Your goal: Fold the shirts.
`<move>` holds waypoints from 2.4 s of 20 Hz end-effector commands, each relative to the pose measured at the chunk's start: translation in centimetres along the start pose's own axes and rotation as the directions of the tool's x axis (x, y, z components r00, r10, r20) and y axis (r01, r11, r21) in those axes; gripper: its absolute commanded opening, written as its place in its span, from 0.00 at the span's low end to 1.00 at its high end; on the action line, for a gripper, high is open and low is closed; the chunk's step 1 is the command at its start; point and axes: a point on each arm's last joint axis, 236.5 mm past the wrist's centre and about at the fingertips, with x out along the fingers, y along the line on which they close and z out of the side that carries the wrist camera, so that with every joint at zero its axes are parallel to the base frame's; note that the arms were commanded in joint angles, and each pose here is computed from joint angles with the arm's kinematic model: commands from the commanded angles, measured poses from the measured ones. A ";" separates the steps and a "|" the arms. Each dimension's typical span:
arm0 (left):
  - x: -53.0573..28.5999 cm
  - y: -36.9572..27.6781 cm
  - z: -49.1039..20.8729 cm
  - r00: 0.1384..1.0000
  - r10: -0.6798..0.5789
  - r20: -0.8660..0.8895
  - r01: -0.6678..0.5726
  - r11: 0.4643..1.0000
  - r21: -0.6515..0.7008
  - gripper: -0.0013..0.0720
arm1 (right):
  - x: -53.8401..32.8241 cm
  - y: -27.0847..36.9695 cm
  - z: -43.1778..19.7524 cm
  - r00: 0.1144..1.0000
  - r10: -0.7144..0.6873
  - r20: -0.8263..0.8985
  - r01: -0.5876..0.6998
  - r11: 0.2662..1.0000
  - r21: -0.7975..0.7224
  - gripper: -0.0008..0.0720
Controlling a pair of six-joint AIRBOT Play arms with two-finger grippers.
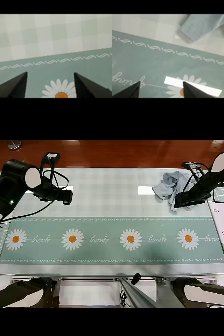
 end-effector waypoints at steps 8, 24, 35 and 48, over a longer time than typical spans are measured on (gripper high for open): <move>0.0 0.0 0.0 1.000 0.000 0.001 0.000 1.000 0.000 1.00 | 0.0 0.0 0.0 1.000 0.000 0.001 0.000 1.000 -0.001 0.85; 0.3 -0.4 2.3 0.996 -0.016 0.089 0.016 1.000 0.002 1.00 | -0.1 0.4 2.4 0.995 0.016 0.100 -0.016 1.000 0.003 0.85; 0.9 0.6 6.4 0.970 -0.018 0.243 0.006 0.999 0.050 1.00 | -8.0 -15.8 12.2 0.751 -0.383 0.538 0.137 0.887 0.441 0.85; 1.3 0.7 4.6 0.986 -0.012 0.166 0.004 0.999 0.049 1.00 | 7.0 -19.8 11.7 0.884 -0.011 0.467 -0.330 0.692 0.643 0.86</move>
